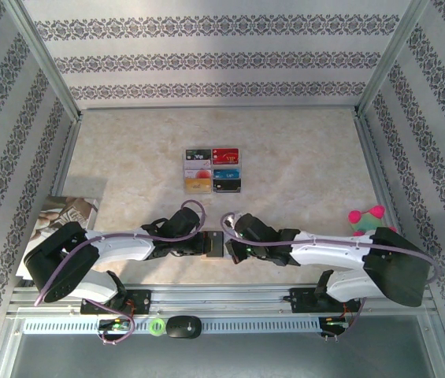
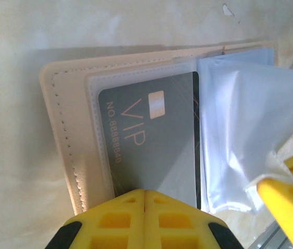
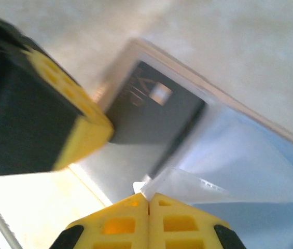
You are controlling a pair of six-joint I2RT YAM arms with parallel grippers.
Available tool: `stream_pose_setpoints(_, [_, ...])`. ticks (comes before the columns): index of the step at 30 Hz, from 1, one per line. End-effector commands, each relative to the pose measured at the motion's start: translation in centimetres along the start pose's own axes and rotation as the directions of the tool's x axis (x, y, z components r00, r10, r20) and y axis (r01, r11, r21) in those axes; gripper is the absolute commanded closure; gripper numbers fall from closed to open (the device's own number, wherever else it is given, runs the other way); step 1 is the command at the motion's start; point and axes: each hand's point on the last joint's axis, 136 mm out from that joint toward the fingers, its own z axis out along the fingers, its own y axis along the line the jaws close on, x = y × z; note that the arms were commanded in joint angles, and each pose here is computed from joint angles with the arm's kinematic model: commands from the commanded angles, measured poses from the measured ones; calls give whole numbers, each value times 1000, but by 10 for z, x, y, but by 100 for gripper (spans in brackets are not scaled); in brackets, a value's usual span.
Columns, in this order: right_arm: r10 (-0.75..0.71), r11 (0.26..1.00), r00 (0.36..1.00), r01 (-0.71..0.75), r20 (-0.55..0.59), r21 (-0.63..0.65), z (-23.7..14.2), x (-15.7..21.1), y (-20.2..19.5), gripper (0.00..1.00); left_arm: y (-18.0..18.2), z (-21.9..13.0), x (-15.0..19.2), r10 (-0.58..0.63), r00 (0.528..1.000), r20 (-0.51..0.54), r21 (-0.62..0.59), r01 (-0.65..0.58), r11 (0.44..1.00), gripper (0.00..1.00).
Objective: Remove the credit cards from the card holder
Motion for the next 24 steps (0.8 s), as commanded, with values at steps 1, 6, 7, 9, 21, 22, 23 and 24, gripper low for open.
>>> stream_pose_setpoints(1, [143,974,988,-130,-62,185,-11,36,-39,99,17,4,23,-26,997,-73,-55,22,998,100])
stream_pose_setpoints(6, [142,968,990,-139,2,211,-40,25,-41,73,13,5,22,-7,997,-78,-47,4,999,100])
stream_pose_setpoints(7, [125,974,991,-131,46,183,-49,13,-35,70,11,4,21,-4,997,-75,-43,0,999,100])
stream_pose_setpoints(9, [94,986,990,-106,102,125,-60,-6,-22,68,10,3,20,5,998,-70,-40,-8,999,100])
stream_pose_setpoints(21, [75,993,981,-90,-181,-77,-3,0,27,86,8,2,21,13,998,-65,-36,-16,999,100])
stream_pose_setpoints(22, [97,993,975,-108,-201,-48,0,9,19,87,9,2,22,13,998,-66,-39,-15,999,100])
stream_pose_setpoints(23, [113,992,970,-122,-214,-29,1,16,13,89,10,2,22,12,998,-65,-40,-15,999,100])
stream_pose_setpoints(24, [133,991,966,-137,-220,-2,0,24,5,90,10,2,22,11,998,-65,-39,-14,999,100])
